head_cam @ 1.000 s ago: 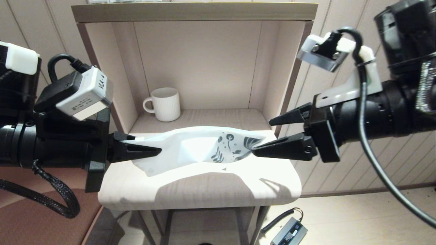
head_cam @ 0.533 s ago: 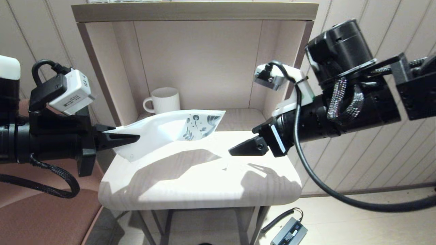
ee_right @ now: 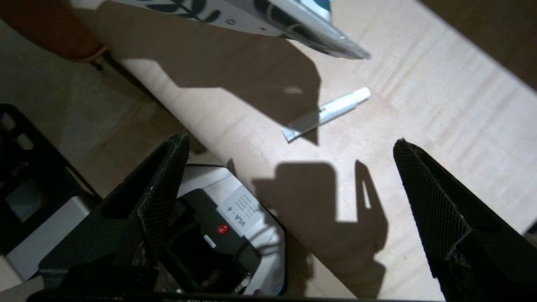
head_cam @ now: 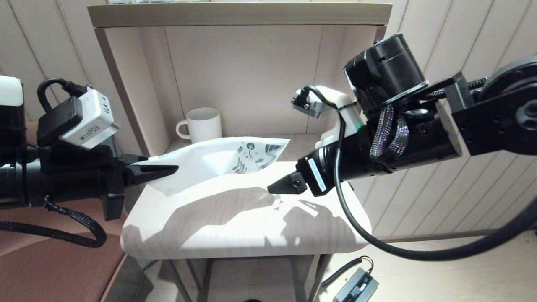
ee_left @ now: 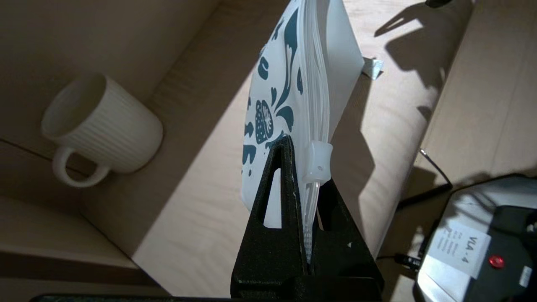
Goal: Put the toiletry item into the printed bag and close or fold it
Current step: Pick up the toothpaste
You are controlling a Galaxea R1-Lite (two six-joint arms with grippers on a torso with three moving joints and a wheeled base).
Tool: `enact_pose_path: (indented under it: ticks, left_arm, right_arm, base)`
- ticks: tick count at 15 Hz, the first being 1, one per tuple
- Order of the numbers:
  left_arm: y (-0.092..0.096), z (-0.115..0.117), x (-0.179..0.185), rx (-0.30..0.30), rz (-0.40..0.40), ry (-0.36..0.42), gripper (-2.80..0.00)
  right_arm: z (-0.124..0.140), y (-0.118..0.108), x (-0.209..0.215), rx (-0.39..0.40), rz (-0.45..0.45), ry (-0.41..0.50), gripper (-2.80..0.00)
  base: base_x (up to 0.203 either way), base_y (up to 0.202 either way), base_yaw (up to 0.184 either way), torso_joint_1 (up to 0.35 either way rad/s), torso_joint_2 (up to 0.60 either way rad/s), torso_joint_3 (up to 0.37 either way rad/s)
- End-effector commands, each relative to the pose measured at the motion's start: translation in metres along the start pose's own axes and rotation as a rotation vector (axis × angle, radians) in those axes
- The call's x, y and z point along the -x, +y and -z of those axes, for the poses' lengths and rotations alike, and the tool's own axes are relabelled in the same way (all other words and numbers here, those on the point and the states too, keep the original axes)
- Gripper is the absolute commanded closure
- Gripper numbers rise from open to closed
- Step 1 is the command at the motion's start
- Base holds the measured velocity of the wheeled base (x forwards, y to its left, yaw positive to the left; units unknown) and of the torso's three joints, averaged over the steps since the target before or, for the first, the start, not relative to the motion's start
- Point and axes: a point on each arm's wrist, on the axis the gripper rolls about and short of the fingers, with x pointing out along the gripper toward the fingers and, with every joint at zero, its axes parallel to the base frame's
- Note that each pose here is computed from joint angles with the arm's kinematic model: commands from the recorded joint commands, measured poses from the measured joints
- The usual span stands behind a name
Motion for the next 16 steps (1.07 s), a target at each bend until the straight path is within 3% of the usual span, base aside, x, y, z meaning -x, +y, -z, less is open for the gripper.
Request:
enact_pose_path:
  ticks: [1, 3, 6, 16]
  left_arm:
    - [-0.002, -0.002, -0.003, -0.013, -0.001, -0.002, 0.00]
    - [-0.004, 0.001, -0.005, -0.008, 0.003, 0.012, 0.00]
    - [-0.005, 0.001, -0.006, -0.003, 0.013, 0.010, 0.00]
    - [-0.007, 0.007, -0.008, 0.011, 0.027, 0.024, 0.00]
  right_arm:
    - [0.004, 0.006, -0.009, 0.013, 0.121, 0.045, -2.80]
    - [0.016, 0.008, -0.027, 0.018, 0.198, 0.144, -2.80]
    - [0.023, 0.009, -0.046, -0.002, 0.199, 0.194, -2.80]
    - [0.033, 0.004, -0.078, -0.015, 0.188, 0.257, -2.80]
  base:
    - [0.000, 0.000, 0.000, 0.000, 0.00, 0.000]
    - [0.000, 0.000, 0.000, 0.000, 0.00, 0.000]
    - [0.000, 0.000, 0.000, 0.000, 0.00, 0.000]
    - [0.000, 0.000, 0.000, 0.000, 0.00, 0.000]
